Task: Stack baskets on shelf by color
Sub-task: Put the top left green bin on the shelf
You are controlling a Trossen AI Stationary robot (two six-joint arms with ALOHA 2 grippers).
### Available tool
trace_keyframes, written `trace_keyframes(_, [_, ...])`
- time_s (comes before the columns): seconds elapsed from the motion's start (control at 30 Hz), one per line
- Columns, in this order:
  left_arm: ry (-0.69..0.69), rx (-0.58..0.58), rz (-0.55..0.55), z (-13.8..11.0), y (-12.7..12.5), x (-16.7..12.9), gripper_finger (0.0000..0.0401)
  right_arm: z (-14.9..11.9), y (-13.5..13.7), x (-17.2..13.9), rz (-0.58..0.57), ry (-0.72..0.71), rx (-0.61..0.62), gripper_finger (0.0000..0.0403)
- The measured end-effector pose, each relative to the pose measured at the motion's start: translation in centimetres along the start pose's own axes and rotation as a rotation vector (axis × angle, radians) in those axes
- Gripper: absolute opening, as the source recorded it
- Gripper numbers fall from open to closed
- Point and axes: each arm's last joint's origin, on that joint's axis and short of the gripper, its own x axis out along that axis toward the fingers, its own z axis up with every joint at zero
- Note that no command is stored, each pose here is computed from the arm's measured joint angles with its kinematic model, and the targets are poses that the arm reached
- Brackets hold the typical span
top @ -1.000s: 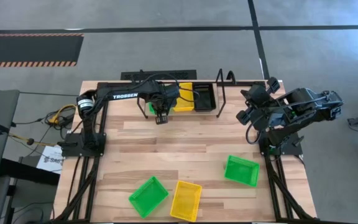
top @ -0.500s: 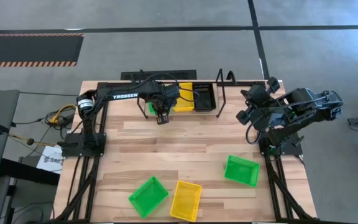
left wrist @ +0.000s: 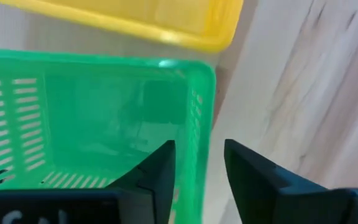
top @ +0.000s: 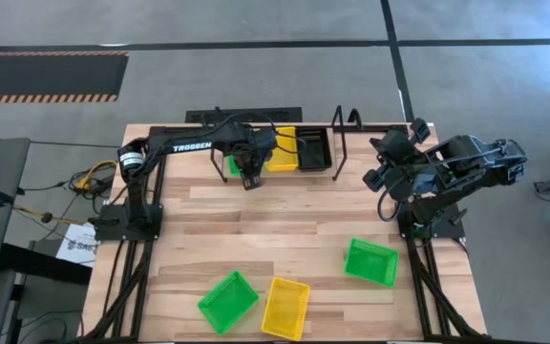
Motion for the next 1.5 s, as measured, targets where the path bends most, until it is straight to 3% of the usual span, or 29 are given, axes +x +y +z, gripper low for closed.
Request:
trace_keyframes(0.43, [-0.088, -0.295, 0.012, 1.4, -0.1, -7.5, 0.0135, 0.0, 0.0, 0.0, 0.0, 0.0, 0.003, 0.0001])
trace_keyframes(0.63, [0.003, -0.273, 0.186, 0.0, -3.1, -8.8, 0.0128, 0.0, 0.0, 0.1, -0.003, 0.004, 0.005, 0.0001])
trace_keyframes(0.77, [0.013, -0.256, 0.33, -1.0, -5.7, -9.3, 0.01, 0.1, -0.2, 0.4, -0.017, 0.013, 0.014, 0.0001])
trace_keyframes(1.0, [-0.113, -0.266, 0.326, -2.8, -9.2, -12.1, 0.0013, 0.4, -0.2, 1.7, -0.027, 0.083, 0.002, 0.0001])
trace_keyframes(1.13, [-0.245, -0.35, 0.345, -4.6, -9.8, -15.0, 0.0006, 1.0, 0.4, 3.2, -0.011, 0.128, -0.046, 0.0001])
trace_keyframes(1.27, [-0.373, -0.431, 0.341, -6.7, -10.1, -17.6, 0.0001, 2.5, 2.0, 5.6, 0.109, 0.135, -0.115, 0.0001])
trace_keyframes(1.5, [-0.56, -0.487, 0.337, -11.3, -10.8, -20.7, 0.0, 5.6, 5.5, 12.3, 0.514, 0.038, -0.265, 0.0001])
